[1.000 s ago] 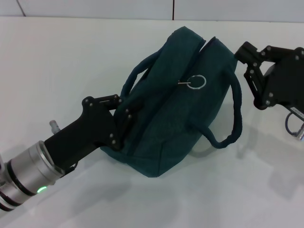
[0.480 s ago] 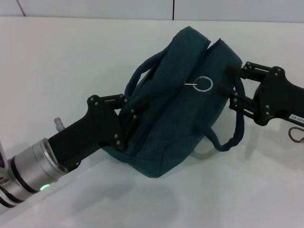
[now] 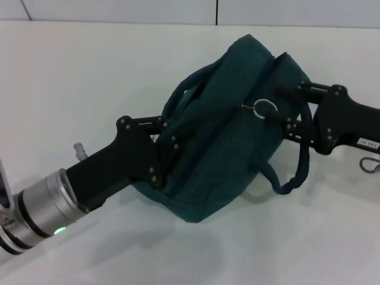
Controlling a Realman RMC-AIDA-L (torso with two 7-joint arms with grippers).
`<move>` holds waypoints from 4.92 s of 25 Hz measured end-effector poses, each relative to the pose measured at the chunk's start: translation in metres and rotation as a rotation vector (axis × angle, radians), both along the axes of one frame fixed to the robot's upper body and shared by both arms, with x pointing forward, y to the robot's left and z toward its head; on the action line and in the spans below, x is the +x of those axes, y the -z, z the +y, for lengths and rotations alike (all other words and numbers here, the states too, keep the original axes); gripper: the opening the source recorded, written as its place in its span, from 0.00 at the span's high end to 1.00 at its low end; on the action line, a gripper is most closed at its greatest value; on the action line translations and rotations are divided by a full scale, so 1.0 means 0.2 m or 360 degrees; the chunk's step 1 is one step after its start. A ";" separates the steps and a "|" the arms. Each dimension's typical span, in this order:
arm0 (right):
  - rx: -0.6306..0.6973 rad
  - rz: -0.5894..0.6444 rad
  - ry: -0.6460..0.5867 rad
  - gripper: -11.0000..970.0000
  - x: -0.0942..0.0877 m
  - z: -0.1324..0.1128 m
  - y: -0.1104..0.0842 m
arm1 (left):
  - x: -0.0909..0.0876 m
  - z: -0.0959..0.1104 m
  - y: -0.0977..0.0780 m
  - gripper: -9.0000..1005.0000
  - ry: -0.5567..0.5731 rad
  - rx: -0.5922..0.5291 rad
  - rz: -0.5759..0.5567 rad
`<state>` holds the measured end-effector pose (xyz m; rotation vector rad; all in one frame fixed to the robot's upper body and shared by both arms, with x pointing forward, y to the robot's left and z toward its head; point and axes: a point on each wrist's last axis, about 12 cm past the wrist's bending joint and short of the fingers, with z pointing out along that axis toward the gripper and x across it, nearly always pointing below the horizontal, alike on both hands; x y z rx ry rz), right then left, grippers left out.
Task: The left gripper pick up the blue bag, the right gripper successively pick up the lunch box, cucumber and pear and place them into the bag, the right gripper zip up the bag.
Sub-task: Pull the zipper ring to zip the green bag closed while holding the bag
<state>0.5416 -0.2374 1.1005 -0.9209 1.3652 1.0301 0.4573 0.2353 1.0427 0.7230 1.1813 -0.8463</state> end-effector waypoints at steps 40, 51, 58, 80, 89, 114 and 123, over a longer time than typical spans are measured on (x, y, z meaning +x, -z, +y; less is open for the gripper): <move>-0.0229 0.0074 -0.0363 0.48 0.01 0.07 -0.05 | 0.02 -0.03 0.00 0.94 0.0010 0.0042 -0.0023; -0.0187 0.0032 -0.0373 0.50 0.01 0.02 -0.10 | 0.03 -0.03 0.01 0.94 0.0000 0.0056 -0.0029; -0.0201 0.0029 -0.0383 0.52 0.01 0.04 -0.09 | 0.04 -0.03 0.00 0.94 -0.0006 0.0056 -0.0034; -0.0299 0.0163 -0.0293 0.63 0.03 0.07 -0.05 | 0.02 -0.02 0.01 0.94 -0.0012 0.0064 -0.0027; -0.0249 0.0163 -0.0215 0.61 0.04 0.02 -0.07 | 0.02 -0.03 0.01 0.94 -0.0002 0.0065 -0.0031; -0.0411 0.0205 -0.0371 0.38 0.08 0.08 -0.09 | 0.04 -0.04 0.00 0.94 -0.0007 0.0067 -0.0035; -0.0384 0.0192 -0.0381 0.46 0.07 0.06 -0.10 | 0.04 -0.05 0.01 0.94 -0.0007 0.0069 -0.0032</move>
